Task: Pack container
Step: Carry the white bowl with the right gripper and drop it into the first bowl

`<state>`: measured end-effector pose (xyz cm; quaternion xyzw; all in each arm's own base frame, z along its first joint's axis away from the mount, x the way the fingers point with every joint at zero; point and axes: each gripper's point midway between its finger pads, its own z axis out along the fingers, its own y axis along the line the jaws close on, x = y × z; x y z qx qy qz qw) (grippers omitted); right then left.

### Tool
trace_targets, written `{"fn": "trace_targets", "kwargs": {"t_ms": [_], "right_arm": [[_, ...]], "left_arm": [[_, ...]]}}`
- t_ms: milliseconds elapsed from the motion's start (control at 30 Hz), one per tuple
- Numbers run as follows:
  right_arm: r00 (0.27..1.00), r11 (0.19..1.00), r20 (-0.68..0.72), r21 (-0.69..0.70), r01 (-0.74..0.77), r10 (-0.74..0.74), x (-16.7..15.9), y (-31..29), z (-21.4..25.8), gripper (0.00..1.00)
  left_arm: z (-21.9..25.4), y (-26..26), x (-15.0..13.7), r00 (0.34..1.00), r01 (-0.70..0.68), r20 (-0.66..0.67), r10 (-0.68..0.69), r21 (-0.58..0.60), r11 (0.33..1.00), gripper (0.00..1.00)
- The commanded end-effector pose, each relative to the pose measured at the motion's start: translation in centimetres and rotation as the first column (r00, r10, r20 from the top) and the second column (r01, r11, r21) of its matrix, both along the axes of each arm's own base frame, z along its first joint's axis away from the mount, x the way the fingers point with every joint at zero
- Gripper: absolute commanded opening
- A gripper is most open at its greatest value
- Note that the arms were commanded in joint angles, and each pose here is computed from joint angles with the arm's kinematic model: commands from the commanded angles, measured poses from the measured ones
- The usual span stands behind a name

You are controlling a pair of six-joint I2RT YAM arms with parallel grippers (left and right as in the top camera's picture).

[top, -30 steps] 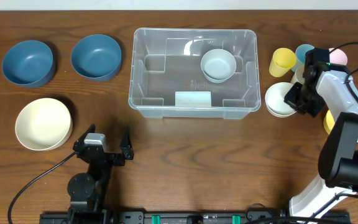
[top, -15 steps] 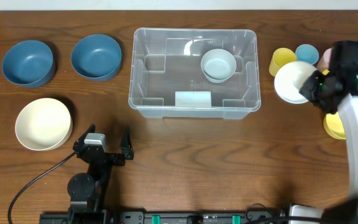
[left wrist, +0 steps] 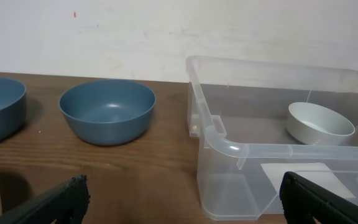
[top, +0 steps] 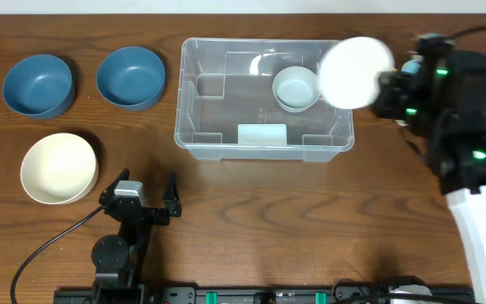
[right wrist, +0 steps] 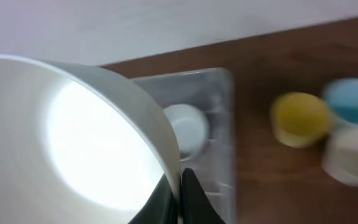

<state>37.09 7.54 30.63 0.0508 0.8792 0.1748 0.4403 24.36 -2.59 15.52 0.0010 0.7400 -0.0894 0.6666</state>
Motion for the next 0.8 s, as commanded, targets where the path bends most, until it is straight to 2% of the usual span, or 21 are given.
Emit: {"fn": "trace_targets", "kwargs": {"t_ms": [0, 167, 400, 567, 767], "right_arm": [[0.999, 0.993, 0.002, -0.109, -0.032, 0.033, 1.3, 2.1, -1.3, 0.03], [0.999, 0.975, -0.038, -0.223, -0.01, 0.002, 4.4, 4.2, -5.5, 0.01], [0.994, 0.953, -0.101, -0.303, 0.013, -0.045, 8.5, 5.3, -12.5, 0.01], [0.989, 0.948, -0.133, -0.319, 0.011, -0.057, 10.1, 5.6, -16.0, 0.01], [0.985, 0.94, -0.151, -0.34, 0.029, -0.085, 10.8, 5.3, -18.1, 0.02]], "left_arm": [[-1.5, -0.1, -0.1, 0.999, 0.006, -0.047, -0.006, -0.002, 1.0, 0.98], [-1.5, -0.1, -0.1, 0.999, 0.006, -0.047, -0.006, -0.001, 1.0, 0.98], [-1.5, -0.1, -0.1, 0.999, 0.006, -0.047, -0.006, -0.001, 1.0, 0.98], [-1.5, -0.1, -0.1, 0.999, 0.006, -0.047, -0.006, -0.001, 1.0, 0.98], [-1.5, -0.1, -0.1, 0.999, 0.006, -0.047, -0.006, -0.002, 1.0, 0.98]]}}
